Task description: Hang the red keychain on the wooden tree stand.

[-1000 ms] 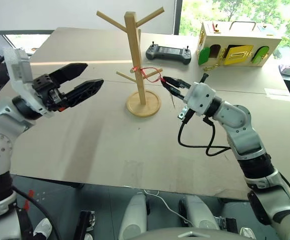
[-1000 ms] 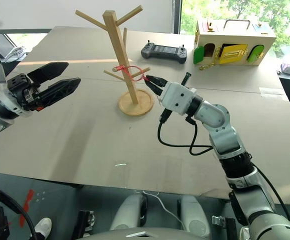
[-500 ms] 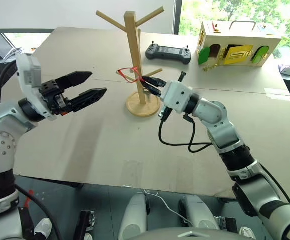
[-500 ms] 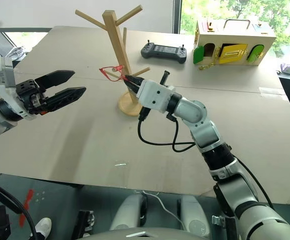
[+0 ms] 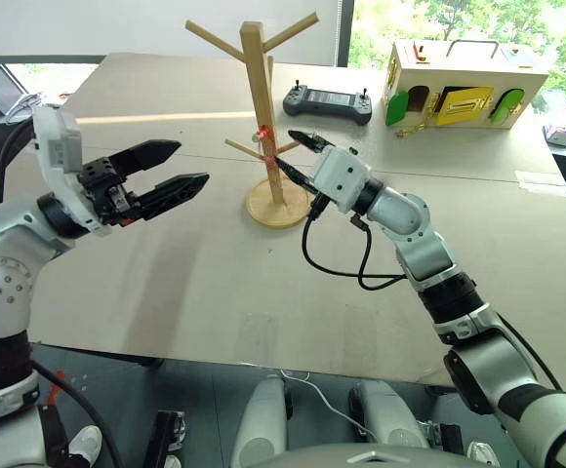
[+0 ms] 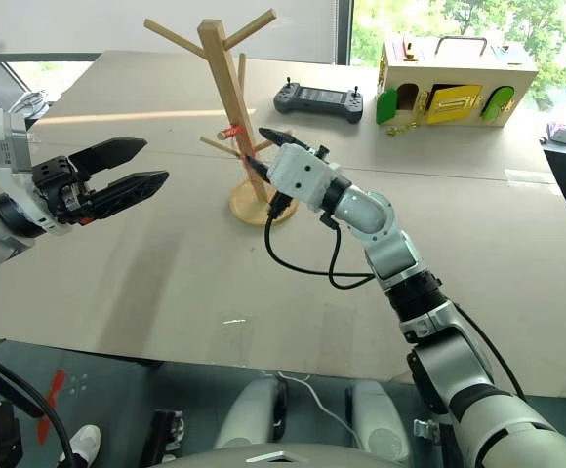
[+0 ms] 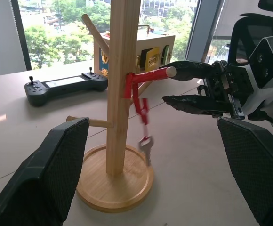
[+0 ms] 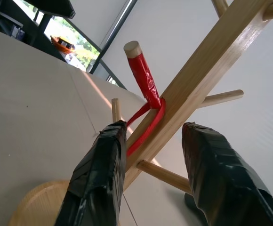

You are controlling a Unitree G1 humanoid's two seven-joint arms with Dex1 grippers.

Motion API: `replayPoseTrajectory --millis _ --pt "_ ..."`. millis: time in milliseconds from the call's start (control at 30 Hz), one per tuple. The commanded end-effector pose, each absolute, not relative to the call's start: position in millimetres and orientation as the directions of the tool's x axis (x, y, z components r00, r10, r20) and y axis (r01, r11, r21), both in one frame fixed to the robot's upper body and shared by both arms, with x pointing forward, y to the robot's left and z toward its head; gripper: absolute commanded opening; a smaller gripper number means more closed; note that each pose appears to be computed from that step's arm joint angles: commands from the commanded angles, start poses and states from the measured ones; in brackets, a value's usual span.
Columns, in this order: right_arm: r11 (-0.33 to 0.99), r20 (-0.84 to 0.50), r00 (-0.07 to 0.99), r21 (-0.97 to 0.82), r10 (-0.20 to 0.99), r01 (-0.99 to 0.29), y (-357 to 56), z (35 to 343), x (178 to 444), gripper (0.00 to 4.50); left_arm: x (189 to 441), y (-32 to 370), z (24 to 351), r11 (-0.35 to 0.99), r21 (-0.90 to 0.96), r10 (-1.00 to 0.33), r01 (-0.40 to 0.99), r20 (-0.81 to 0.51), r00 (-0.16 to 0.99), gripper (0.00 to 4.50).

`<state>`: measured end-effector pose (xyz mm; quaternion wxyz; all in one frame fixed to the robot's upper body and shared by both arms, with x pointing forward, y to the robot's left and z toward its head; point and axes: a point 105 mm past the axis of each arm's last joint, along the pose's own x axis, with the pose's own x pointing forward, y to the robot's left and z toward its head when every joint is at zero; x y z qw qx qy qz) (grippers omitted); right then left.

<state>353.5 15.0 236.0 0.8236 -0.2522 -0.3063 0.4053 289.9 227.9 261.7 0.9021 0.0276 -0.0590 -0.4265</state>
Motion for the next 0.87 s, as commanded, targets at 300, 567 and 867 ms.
replayPoseTrajectory --millis 300,567,867 --pt "0.807 0.358 0.732 -0.376 0.579 -0.455 -76.9 214.9 374.3 4.47 321.3 213.1 241.3 0.828 0.066 -0.557 0.556 0.204 0.805 4.5" --pt "0.959 0.201 0.941 -0.138 0.272 -0.248 -165.9 153.9 378.7 4.47 333.8 195.6 174.7 0.96 -0.008 -0.271 0.279 0.223 0.936 4.5" --pt "0.985 0.143 0.984 -0.15 0.106 -0.084 -207.1 116.6 371.2 4.47 318.6 192.3 131.3 0.987 -0.028 -0.149 0.158 0.206 0.967 4.5"
